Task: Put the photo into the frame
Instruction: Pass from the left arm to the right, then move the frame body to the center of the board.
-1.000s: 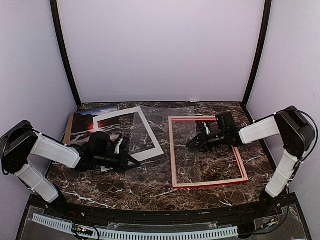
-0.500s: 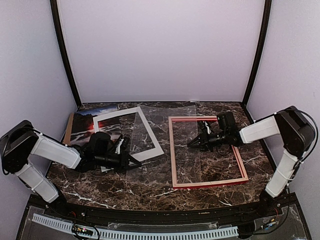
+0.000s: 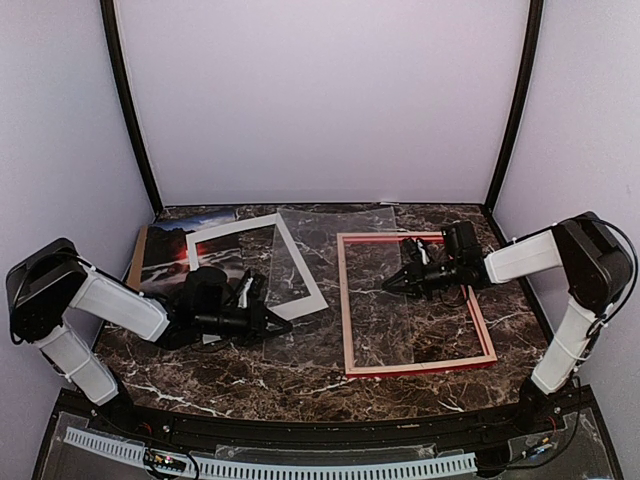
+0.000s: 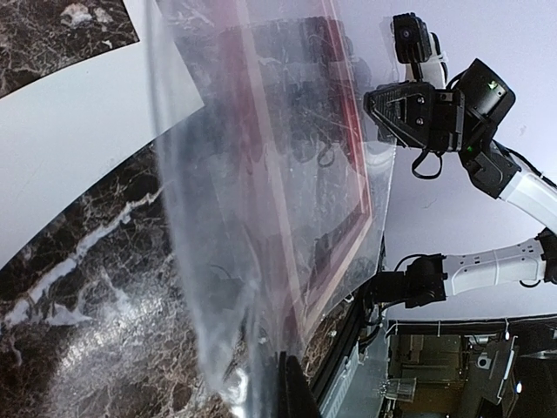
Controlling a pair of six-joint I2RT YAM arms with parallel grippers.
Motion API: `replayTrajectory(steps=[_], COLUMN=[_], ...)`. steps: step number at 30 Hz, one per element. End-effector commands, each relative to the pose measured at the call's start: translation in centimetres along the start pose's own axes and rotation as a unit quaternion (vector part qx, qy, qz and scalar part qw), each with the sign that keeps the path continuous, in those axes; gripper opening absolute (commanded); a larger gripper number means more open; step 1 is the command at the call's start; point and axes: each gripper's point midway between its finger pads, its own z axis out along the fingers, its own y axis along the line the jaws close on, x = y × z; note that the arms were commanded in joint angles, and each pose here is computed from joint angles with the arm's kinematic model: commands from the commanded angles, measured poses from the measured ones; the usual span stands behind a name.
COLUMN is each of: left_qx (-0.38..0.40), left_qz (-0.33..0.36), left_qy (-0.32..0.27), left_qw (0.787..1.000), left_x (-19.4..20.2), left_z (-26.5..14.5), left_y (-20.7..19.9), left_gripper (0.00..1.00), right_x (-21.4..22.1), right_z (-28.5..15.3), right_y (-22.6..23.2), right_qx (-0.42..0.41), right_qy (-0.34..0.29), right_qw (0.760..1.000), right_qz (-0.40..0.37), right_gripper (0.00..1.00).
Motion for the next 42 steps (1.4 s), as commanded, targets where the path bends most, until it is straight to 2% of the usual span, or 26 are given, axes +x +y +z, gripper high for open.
replayTrajectory(steps=[1, 3, 5, 8, 12, 17, 21, 28, 32, 37, 42], left_qx=[0.024, 0.029, 0.033, 0.033, 0.026, 0.019, -0.023, -0.145, -0.173, -0.216, -0.236], left_qz=[0.004, 0.010, 0.020, 0.040, 0.080, 0.126, 0.147, 0.174, 0.202, 0.213, 0.219], left_qy=[0.000, 0.006, 0.011, 0.017, 0.021, 0.022, 0.018, 0.019, 0.013, 0.035, 0.045], left_qw=[1.000, 1.000, 0.999, 0.999, 0.996, 0.992, 0.989, 0.974, 0.964, 0.952, 0.946], left_x=[0.3, 0.3, 0.4, 0.2, -0.1, -0.8, -2.1, -5.0, -7.3, -7.6, -7.9], left_z=[0.0, 0.1, 0.3, 0.4, 0.4, 0.5, 1.2, 3.4, 6.2, 10.0, 13.0], left_y=[-1.3, -1.8, -2.1, -2.6, -3.0, -3.9, -3.4, -0.6, -1.6, -0.2, 0.4], left_gripper=[0.00, 0.00, 0.07, 0.28, 0.49, 0.68, 0.73, 0.74, 0.75, 0.75, 0.74], right_x=[-3.2, -3.6, -3.9, -4.2, -3.8, -3.4, -4.3, -6.3, -7.4, -8.2, -8.6], right_z=[-1.3, -1.5, -2.0, -3.4, -5.7, -9.4, -13.0, -18.8, -22.7, -25.4, -26.4], right_y=[2.6, 2.8, 3.0, 3.6, 4.9, 6.8, 8.7, 11.0, 11.4, 12.5, 12.5], right_qx=[-0.020, -0.022, -0.023, -0.027, -0.040, -0.045, -0.055, -0.039, -0.019, -0.028, -0.032], right_qy=[-0.049, -0.052, -0.054, -0.055, -0.049, -0.060, -0.118, -0.212, -0.264, -0.297, -0.308], right_qw=[0.997, 0.997, 0.997, 0.996, 0.996, 0.994, 0.988, 0.972, 0.961, 0.950, 0.947], right_qz=[-0.048, -0.049, -0.053, -0.060, -0.068, -0.078, -0.083, -0.090, -0.086, -0.091, -0.089], right_gripper=[0.00, 0.00, 0.00, 0.00, 0.00, 0.00, 0.00, 0.00, 0.00, 0.00, 0.00])
